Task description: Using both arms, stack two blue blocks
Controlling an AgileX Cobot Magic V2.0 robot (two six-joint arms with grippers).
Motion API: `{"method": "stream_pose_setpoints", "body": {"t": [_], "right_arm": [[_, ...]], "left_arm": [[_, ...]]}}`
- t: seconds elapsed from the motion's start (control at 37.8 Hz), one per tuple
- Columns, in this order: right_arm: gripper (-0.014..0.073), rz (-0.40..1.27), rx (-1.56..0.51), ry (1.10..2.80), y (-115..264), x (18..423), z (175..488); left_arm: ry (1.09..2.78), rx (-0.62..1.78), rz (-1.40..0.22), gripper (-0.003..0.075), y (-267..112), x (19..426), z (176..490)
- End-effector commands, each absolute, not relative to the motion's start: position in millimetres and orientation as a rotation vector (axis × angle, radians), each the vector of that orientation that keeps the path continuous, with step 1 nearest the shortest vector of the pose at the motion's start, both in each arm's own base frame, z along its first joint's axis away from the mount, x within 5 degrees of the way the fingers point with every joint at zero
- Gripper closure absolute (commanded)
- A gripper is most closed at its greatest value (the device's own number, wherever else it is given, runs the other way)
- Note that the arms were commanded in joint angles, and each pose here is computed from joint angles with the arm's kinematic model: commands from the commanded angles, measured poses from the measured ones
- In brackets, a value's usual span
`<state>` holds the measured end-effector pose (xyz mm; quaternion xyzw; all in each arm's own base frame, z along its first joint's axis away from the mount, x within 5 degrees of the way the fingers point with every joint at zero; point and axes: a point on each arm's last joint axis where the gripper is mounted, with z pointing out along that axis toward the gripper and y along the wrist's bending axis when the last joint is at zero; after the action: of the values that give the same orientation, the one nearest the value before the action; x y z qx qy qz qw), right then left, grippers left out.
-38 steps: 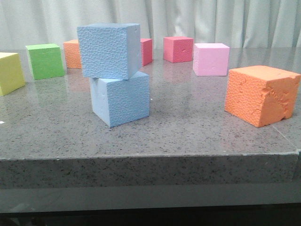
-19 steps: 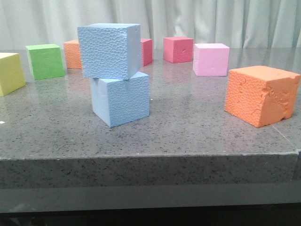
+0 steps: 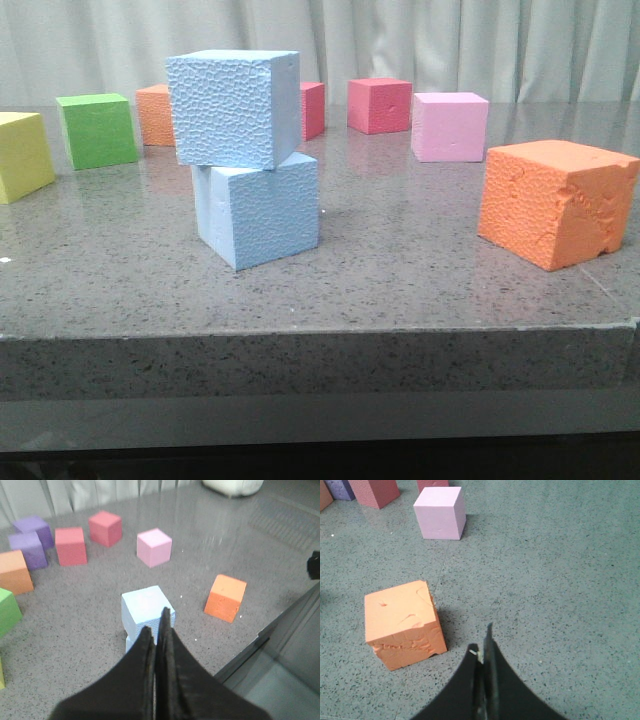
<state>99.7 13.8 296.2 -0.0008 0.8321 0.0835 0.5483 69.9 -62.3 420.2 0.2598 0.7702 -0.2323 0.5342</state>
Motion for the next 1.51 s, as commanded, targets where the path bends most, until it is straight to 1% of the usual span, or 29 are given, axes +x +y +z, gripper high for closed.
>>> {"method": "stream_pose_setpoints", "body": {"t": [0.0, 0.19, 0.69, 0.79, 0.95, 1.03, 1.19, 1.35, 1.48], "right_arm": [[0.0662, 0.175, -0.004, 1.875, 12.1, 102.0, 310.5], [0.0662, 0.175, -0.004, 1.875, 12.1, 102.0, 310.5], [0.0662, 0.175, -0.004, 1.875, 12.1, 102.0, 310.5], [0.0662, 0.175, -0.004, 1.875, 12.1, 102.0, 310.5], [0.0662, 0.175, -0.004, 1.875, 12.1, 102.0, 310.5], [0.0662, 0.175, -0.004, 1.875, 12.1, 102.0, 310.5], [0.0662, 0.175, -0.004, 1.875, 12.1, 102.0, 310.5], [0.0662, 0.175, -0.004, 1.875, 12.1, 102.0, 310.5], [0.0662, 0.175, -0.004, 1.875, 12.1, 102.0, 310.5]], "left_arm": [[1.7, 0.572, -0.603, 0.0741, -54.4, 58.1, 426.8], [1.675, 0.566, -0.608, 0.0741, -45.2, 46.1, 419.6], [1.679, 0.567, -0.602, 0.0741, -45.7, 47.3, 418.3], [1.622, 0.546, -0.571, 0.0741, -47.3, 53.9, 409.6], [1.544, 0.463, -0.52, 0.0741, -43.8, 59.9, 373.3], [1.547, 0.412, -0.476, 0.0741, -38.3, 59.5, 342.1], [1.536, 0.304, -0.38, 0.0741, -25.5, 53.4, 294.3], [1.526, 0.19, -0.269, 0.0741, -14.6, 46.1, 263.2], [1.512, 0.104, -0.182, 0.0741, -8.7, 42.7, 247.3]]}}
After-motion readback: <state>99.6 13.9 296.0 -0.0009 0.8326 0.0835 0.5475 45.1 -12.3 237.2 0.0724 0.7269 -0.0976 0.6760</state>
